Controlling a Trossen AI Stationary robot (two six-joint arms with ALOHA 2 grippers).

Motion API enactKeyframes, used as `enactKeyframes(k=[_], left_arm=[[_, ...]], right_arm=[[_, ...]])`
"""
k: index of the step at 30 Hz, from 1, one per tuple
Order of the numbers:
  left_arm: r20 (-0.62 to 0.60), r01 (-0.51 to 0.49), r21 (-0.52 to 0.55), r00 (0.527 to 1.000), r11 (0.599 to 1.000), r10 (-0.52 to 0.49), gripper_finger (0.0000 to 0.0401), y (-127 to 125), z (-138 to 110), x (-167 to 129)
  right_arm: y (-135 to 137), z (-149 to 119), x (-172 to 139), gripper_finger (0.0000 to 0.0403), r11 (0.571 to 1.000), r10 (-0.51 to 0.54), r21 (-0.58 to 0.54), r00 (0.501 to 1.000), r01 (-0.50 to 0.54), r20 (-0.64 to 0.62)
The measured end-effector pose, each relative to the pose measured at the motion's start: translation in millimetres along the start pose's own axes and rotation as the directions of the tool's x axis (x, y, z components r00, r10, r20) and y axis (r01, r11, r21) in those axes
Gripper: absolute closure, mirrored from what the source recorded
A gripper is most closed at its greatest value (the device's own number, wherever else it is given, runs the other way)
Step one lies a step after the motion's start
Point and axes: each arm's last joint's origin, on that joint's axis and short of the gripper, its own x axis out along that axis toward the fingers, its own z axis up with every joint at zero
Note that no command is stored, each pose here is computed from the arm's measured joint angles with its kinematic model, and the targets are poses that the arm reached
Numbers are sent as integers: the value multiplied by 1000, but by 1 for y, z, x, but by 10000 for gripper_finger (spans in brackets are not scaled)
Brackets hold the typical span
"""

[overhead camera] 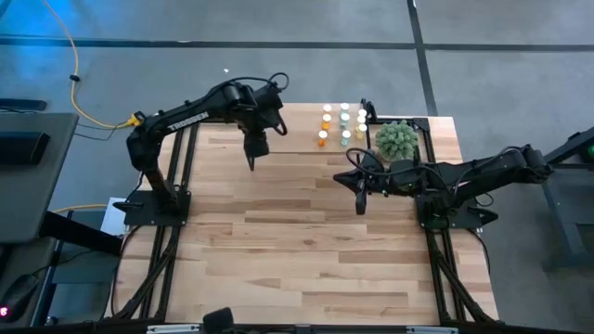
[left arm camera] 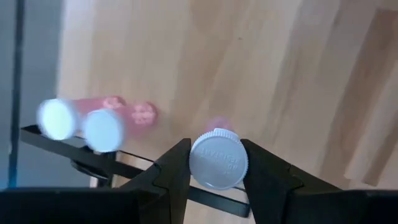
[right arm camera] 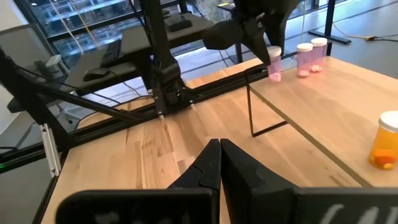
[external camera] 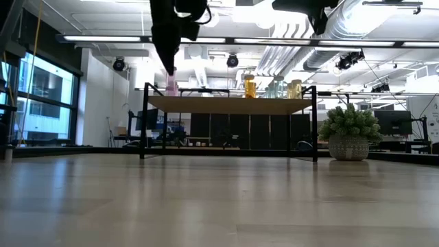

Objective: Pick and place medicine bottles onto shelf by color
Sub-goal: Put the pink pill bottle on the shelf aligned with the other pink pill bottles

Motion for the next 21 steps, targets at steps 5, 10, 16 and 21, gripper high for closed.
enactKeyframes(k=[5, 10, 16, 21], left_arm=[[34, -34, -26, 999, 999, 35, 279, 7, 2, 0], [34, -11, -84, 999, 996, 14, 279, 14, 0, 4], [-25, -19, -84, 1000, 996, 17, 279, 12, -5, 18], [17, -34, -116, 999, 993, 37, 279, 16, -2, 19]], right_arm=[[0, 0, 0, 402, 1000, 0, 0, 1000, 0, 0], [0, 0, 0, 402, 1000, 0, 0, 1000, 0, 0], [0, 0, 0, 402, 1000, -1, 0, 1000, 1, 0], [0, 0, 0, 402, 1000, -1, 0, 1000, 1, 0]])
